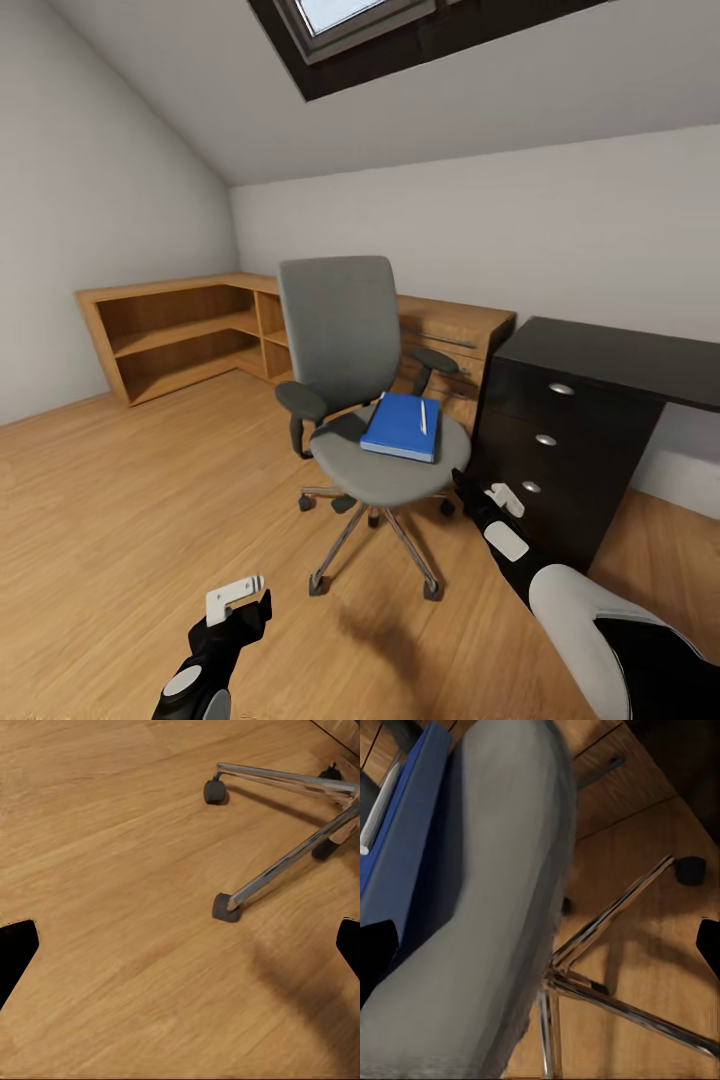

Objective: In the bedroom, organize the workspace by keeping the computer under the desk, ensuring the monitor is on the desk, placing the keyboard on the desk next to the monitor, placing the mouse on the desk next to the keyboard, moving the folder from the swivel chair onto the desk next to the mouse, stacking the notebook on top of the folder with the pen on top of the notebook, and positioning the swivel chair next to the desk.

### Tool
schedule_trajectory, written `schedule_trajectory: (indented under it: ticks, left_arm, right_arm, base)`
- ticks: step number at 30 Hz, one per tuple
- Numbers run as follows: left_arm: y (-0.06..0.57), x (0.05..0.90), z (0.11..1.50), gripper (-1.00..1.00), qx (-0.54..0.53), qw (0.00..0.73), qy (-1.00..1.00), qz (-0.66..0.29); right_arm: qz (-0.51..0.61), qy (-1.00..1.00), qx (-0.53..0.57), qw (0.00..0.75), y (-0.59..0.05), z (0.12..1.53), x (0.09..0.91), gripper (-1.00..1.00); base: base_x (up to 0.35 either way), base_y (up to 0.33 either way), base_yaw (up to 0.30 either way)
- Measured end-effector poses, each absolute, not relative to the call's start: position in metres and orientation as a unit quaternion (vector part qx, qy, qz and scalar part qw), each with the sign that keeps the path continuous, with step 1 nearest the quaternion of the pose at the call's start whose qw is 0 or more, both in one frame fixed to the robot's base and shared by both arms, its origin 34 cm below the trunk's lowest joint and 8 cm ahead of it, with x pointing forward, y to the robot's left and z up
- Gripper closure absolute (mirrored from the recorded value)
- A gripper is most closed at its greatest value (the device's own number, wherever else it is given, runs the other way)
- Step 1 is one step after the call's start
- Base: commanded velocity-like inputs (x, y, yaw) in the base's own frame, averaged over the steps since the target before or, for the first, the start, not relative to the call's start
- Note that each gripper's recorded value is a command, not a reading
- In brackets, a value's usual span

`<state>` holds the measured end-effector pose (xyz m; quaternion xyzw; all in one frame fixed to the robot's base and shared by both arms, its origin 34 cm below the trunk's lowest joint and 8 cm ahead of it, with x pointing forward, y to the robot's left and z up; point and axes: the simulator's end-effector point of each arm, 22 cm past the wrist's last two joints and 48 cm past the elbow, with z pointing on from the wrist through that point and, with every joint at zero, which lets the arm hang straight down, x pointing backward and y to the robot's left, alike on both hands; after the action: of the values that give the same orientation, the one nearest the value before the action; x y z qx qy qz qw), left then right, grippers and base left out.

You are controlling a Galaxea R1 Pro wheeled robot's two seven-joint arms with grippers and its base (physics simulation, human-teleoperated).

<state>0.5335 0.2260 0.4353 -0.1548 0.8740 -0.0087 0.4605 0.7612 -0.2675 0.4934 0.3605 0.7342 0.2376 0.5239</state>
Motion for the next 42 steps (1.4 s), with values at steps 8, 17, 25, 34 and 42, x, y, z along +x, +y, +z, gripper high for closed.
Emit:
schedule_trajectory:
  ticks: [8, 17, 25, 34, 42]
  left_arm:
    - [0.226, 0.533, 0.436, -1.00, -0.154, 0.461, 0.874, -0.008]
    - [0.225, 0.533, 0.436, -1.00, -0.154, 0.461, 0.874, -0.009]
    - [0.225, 0.533, 0.436, -1.00, -0.154, 0.461, 0.874, -0.009]
    - [0.225, 0.534, 0.436, -1.00, -0.154, 0.461, 0.874, -0.009]
    - [0.225, 0.533, 0.436, -1.00, -0.154, 0.461, 0.874, -0.009]
  right_arm:
    - [0.251, 0.736, 0.358, 0.517, -0.245, 0.493, 0.760, -1.00]
    - [0.269, 0.742, 0.355, 0.500, -0.210, 0.487, 0.757, -1.00]
    - [0.278, 0.756, 0.356, 0.473, -0.200, 0.473, 0.749, -1.00]
    - [0.318, 0.774, 0.364, 0.409, -0.181, 0.459, 0.738, -1.00]
    - [0.337, 0.773, 0.374, 0.386, -0.174, 0.456, 0.735, -1.00]
  base:
    - [-0.073, 0.000, 0.000]
    - [-0.002, 0.000, 0.000]
    - [0.000, 0.000, 0.000]
    - [0.000, 0.000, 0.000]
    - [0.006, 0.005, 0.000]
